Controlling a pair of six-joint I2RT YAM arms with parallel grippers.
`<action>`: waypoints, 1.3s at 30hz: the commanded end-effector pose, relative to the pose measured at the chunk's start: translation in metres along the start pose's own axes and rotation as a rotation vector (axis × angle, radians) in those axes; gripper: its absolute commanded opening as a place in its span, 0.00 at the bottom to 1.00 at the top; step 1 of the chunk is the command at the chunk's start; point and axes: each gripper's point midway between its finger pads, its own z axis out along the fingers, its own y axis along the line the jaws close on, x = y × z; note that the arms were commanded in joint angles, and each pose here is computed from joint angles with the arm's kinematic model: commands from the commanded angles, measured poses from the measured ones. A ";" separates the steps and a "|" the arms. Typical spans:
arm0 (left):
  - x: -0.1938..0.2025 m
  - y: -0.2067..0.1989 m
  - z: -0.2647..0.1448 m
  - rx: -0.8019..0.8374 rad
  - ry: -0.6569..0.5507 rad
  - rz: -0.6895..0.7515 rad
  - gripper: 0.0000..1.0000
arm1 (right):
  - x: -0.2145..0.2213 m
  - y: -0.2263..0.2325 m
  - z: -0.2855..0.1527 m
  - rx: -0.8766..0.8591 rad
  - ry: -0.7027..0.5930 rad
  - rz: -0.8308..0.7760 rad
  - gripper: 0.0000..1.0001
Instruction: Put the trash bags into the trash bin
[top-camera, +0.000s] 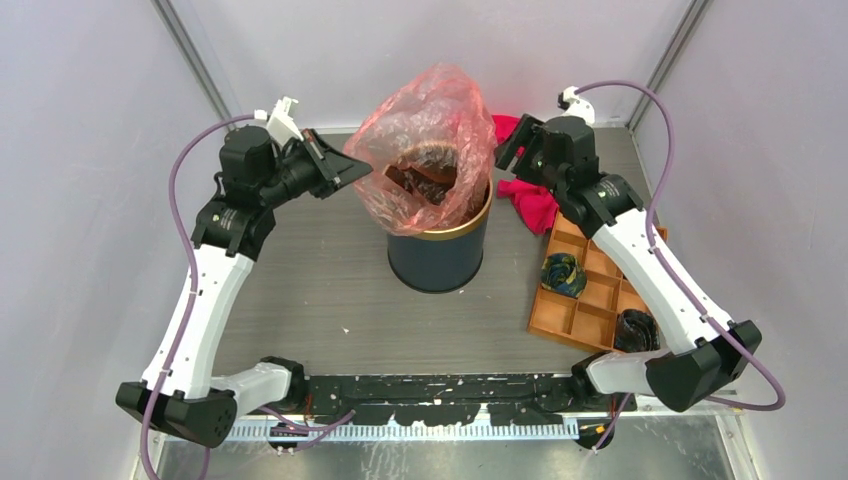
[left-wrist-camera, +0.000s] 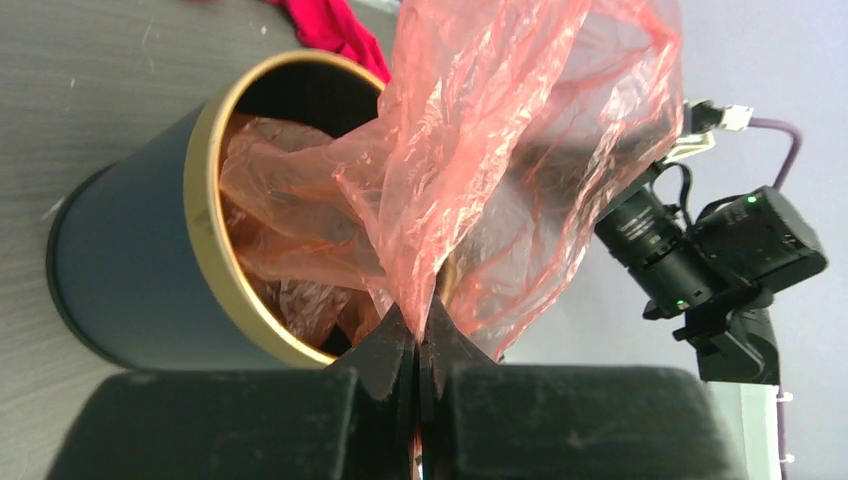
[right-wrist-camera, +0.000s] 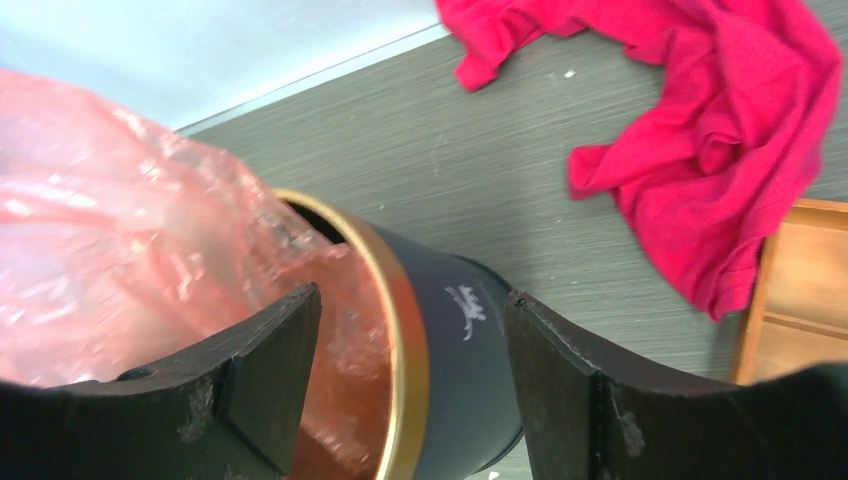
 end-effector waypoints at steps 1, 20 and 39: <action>0.013 -0.002 -0.013 0.014 0.025 0.015 0.00 | 0.007 0.040 -0.007 -0.108 -0.011 -0.008 0.72; 0.028 0.019 -0.008 -0.024 0.069 0.030 0.00 | -0.005 0.000 -0.082 -0.022 -0.118 -0.041 0.82; 0.064 0.019 -0.005 0.081 0.180 0.097 0.00 | -0.041 0.063 -0.030 -0.172 -0.065 -0.084 0.87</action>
